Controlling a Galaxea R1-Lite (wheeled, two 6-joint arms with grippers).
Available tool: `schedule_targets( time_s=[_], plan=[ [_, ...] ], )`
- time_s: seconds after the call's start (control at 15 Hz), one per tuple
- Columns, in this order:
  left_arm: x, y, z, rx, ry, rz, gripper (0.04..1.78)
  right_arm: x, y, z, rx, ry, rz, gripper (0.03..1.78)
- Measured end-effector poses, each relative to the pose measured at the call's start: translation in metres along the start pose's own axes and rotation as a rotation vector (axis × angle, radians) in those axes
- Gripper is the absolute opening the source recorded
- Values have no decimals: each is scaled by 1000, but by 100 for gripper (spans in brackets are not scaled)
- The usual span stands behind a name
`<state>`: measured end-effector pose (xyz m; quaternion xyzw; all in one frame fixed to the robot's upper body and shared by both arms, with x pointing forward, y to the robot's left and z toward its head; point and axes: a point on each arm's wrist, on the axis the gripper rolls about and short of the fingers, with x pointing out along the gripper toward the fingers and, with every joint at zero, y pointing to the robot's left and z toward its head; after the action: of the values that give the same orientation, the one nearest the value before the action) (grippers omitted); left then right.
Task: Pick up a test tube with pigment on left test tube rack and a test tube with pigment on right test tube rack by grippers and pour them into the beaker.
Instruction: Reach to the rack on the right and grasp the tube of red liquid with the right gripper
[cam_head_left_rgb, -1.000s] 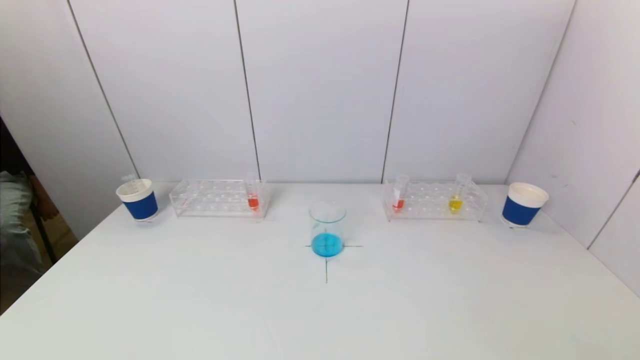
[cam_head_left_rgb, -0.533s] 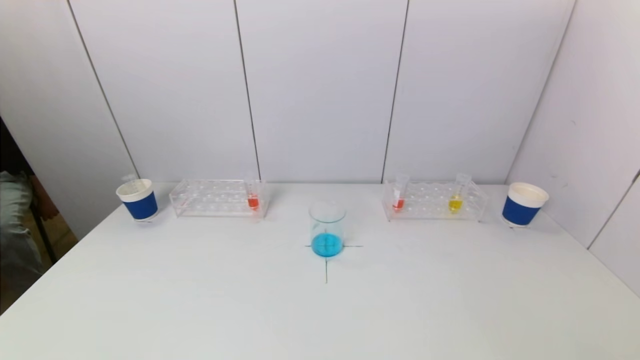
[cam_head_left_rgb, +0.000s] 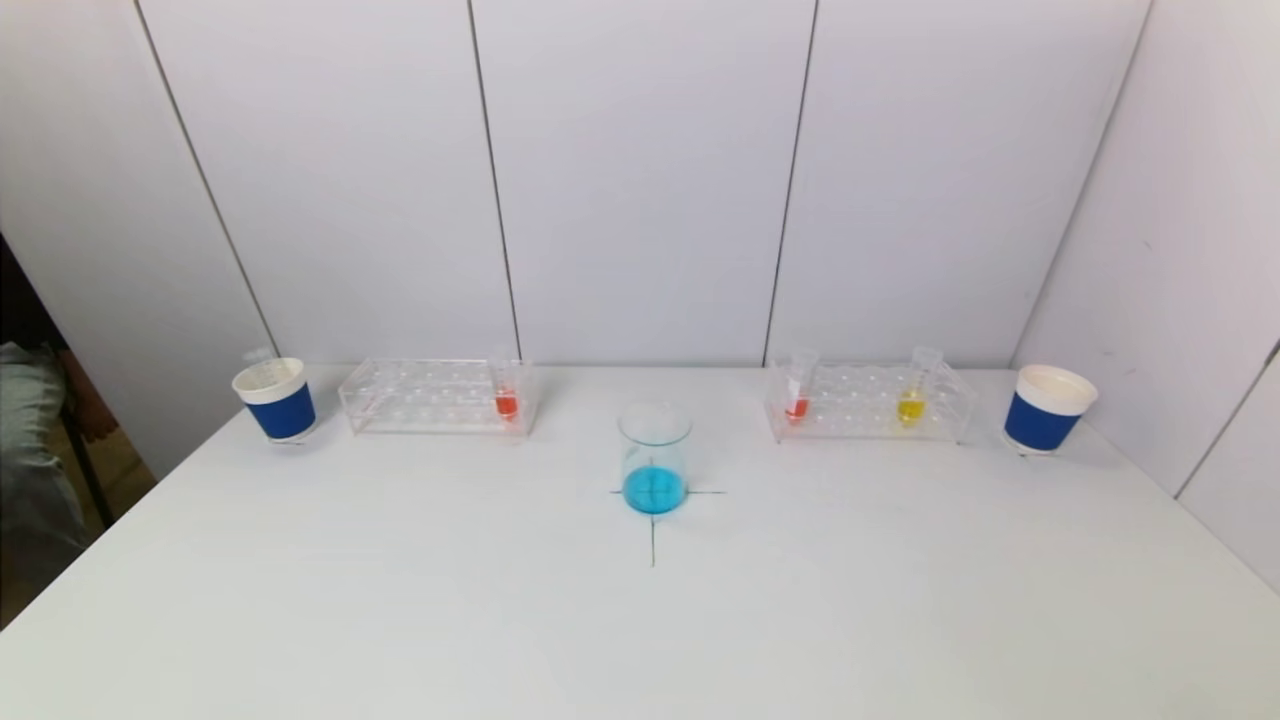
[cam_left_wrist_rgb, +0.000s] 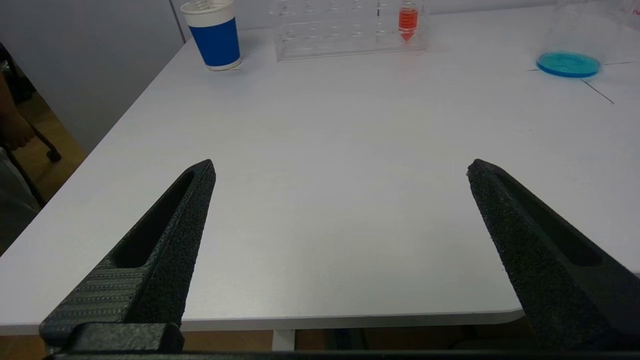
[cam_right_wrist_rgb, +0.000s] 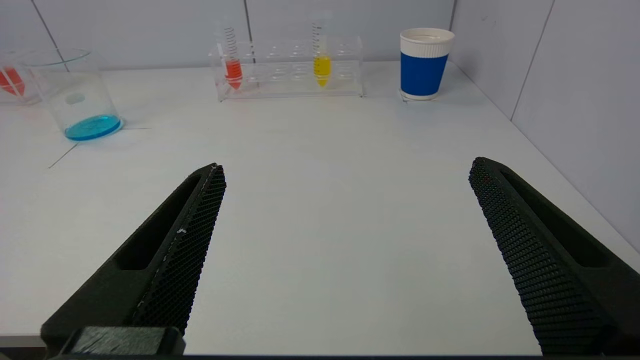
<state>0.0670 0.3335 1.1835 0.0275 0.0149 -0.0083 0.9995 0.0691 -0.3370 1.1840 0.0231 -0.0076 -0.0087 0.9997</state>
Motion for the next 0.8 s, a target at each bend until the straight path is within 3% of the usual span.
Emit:
schedule_targets(
  time_s=[0.8],
  plan=[
    [0,0,0,0,1,0,176,-1,1,6,-20,-29,15,177]
  ],
)
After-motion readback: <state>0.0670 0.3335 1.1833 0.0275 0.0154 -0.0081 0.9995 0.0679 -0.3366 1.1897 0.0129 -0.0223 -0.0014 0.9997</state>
